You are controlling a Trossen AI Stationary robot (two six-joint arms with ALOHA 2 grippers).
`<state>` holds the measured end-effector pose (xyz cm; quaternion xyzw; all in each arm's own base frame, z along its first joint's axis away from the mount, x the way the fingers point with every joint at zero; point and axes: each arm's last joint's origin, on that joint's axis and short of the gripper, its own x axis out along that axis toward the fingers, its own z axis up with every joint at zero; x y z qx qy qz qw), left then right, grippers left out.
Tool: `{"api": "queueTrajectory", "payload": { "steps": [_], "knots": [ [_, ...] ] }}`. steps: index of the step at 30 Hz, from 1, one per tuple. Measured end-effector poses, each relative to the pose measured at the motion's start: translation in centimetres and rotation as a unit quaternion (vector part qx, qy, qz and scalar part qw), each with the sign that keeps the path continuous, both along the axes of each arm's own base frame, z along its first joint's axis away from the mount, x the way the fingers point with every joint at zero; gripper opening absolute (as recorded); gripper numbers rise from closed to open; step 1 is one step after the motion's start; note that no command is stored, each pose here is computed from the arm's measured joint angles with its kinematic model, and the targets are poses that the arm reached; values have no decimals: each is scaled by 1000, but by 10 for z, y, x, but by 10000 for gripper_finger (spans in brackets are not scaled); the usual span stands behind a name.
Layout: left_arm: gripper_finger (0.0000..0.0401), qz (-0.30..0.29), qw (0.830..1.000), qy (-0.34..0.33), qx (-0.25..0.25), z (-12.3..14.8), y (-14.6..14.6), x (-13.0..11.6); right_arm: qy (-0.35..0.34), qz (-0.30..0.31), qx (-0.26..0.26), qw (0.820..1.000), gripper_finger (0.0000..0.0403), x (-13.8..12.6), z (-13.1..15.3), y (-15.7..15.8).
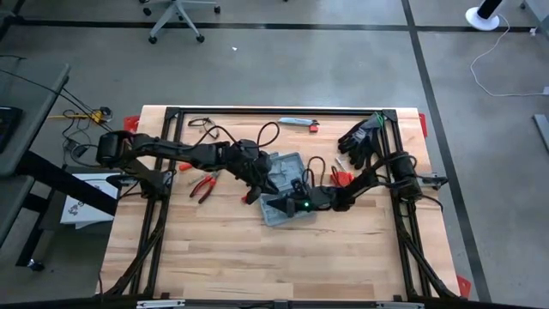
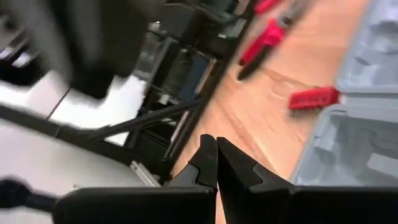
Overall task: Prefit tool cases
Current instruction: Put the left orange terminal block into the gray prefit tool case
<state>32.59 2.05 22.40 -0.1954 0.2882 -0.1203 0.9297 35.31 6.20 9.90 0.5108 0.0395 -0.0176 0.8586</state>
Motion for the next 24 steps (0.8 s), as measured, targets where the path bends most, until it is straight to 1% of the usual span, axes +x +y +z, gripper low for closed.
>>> {"api": "queueTrajectory", "payload": {
  "steps": [2,3,4,5,7,8,9,10,12,13,14,16,17,18,19,20,22,23,24],
  "knots": [
    [32,2,1000,0,0,0,1,0,-35,-4,-23,999,0,-1,7,1],
    [32,2,1000,0,0,0,2,0,-34,-10,-27,999,0,0,9,1],
    [32,3,1000,1,0,0,2,0,-13,-14,-18,1000,0,0,7,1],
    [32,4,1000,0,1,0,2,0,26,-17,-3,1000,0,0,0,1],
    [32,7,1000,-1,3,0,4,0,86,-6,22,996,0,-1,-9,2],
    [32,8,1000,0,2,0,5,0,76,-2,24,997,0,-3,-9,2],
    [32,8,1000,0,0,0,6,0,47,4,16,999,0,-3,-4,2],
    [32,8,1000,0,0,0,7,-1,3,12,-1,1000,0,-4,2,3],
    [32,11,1000,-1,0,0,8,-1,-46,13,-29,998,0,-5,9,3],
    [32,11,1000,-1,0,0,8,-1,-59,10,-29,998,0,-3,14,2],
    [32,11,1000,-1,0,0,8,-1,-42,7,-21,999,0,-2,13,1],
    [32,9,1000,-3,4,0,8,-1,53,0,6,999,0,-3,-5,-1],
    [32,9,1000,-2,4,0,9,-1,78,0,18,997,0,-4,-9,-1],
    [32,10,1000,-2,4,0,9,-1,76,6,27,997,0,-6,-10,-2],
    [32,12,1000,-2,3,0,10,-1,40,10,23,999,0,-7,-5,-2],
    [32,13,1000,-2,3,0,11,-1,1,15,7,1000,0,-6,0,-1],
    [32,15,1000,-1,3,0,11,-1,-48,15,-16,999,0,-8,9,0],
    [32,15,1000,-2,4,0,11,-1,-60,11,-16,998,0,-6,15,0],
    [32,15,1000,-2,3,0,11,-1,-36,8,-13,999,0,-4,14,0]
  ]
}}
